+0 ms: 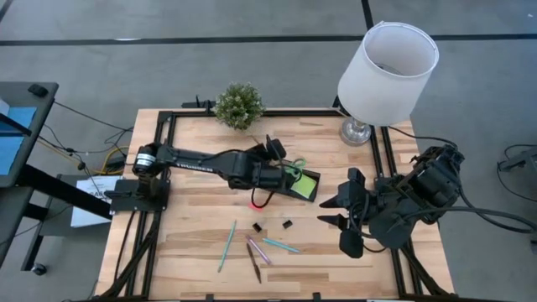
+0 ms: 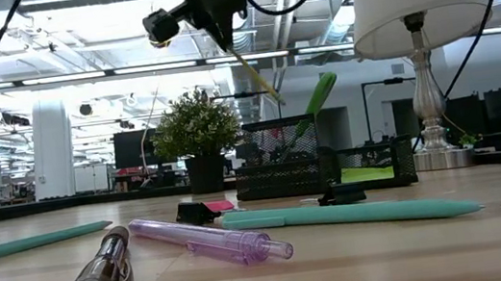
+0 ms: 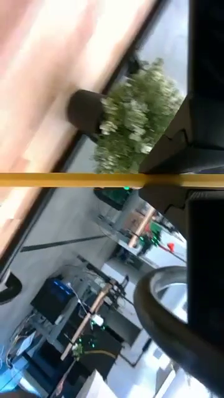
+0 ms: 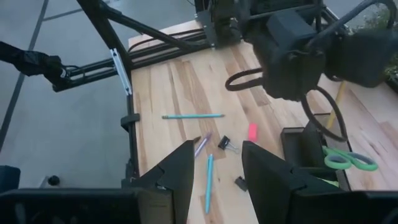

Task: Pick and place office supplies into organizer
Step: Put the yellow pencil on the black desk organizer

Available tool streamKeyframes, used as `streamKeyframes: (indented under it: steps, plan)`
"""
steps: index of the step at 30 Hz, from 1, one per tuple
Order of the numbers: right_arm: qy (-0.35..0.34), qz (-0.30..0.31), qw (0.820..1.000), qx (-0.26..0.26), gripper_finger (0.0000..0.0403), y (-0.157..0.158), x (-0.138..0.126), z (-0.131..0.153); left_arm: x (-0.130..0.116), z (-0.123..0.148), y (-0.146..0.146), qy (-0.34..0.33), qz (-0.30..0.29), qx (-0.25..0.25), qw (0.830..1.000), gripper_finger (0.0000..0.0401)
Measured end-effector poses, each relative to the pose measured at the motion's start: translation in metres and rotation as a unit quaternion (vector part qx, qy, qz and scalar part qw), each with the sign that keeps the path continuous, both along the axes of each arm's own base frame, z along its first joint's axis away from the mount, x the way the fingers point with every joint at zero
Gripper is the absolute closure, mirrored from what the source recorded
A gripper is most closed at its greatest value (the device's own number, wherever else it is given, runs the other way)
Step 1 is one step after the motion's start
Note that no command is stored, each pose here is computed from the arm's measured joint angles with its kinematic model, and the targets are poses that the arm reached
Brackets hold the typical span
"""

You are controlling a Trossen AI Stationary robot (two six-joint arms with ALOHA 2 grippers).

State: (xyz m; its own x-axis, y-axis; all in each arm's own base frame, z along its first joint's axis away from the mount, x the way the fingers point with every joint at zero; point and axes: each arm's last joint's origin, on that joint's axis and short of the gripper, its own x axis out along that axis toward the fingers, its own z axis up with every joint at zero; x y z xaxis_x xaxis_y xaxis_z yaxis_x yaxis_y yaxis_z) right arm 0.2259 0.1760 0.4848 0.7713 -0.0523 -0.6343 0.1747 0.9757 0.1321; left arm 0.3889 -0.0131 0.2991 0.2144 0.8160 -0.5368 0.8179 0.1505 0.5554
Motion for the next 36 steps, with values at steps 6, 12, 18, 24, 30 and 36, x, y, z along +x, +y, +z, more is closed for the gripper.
streamKeyframes:
  steps: [6, 12, 18, 24, 30, 36]
  plan:
    - [0.001, 0.008, 1.000, -0.007, 0.0276, 0.001, 0.000, 0.000, -0.005, -0.028, 0.007, 0.062, -0.004, 0.018, 0.998, 0.0395]
    - [0.001, 0.011, 1.000, -0.011, 0.0276, 0.001, 0.000, 0.000, -0.004, -0.047, 0.006, 0.054, -0.005, 0.017, 0.998, 0.0375]
    - [0.001, 0.011, 1.000, -0.011, 0.0276, 0.001, -0.001, 0.000, 0.002, -0.051, 0.007, 0.019, -0.003, 0.006, 1.000, 0.0362]
    - [0.001, 0.011, 1.000, -0.011, 0.0276, 0.001, -0.001, 0.000, 0.011, -0.049, 0.006, -0.019, -0.020, -0.003, 1.000, 0.0364]
    - [0.001, 0.012, 1.000, -0.012, 0.0276, 0.001, -0.001, 0.000, 0.015, -0.049, 0.004, -0.035, -0.038, -0.047, 0.998, 0.0364]
    - [0.001, 0.014, 1.000, -0.014, 0.0276, 0.001, -0.001, 0.000, 0.015, -0.050, 0.003, -0.047, -0.038, -0.080, 0.995, 0.0363]
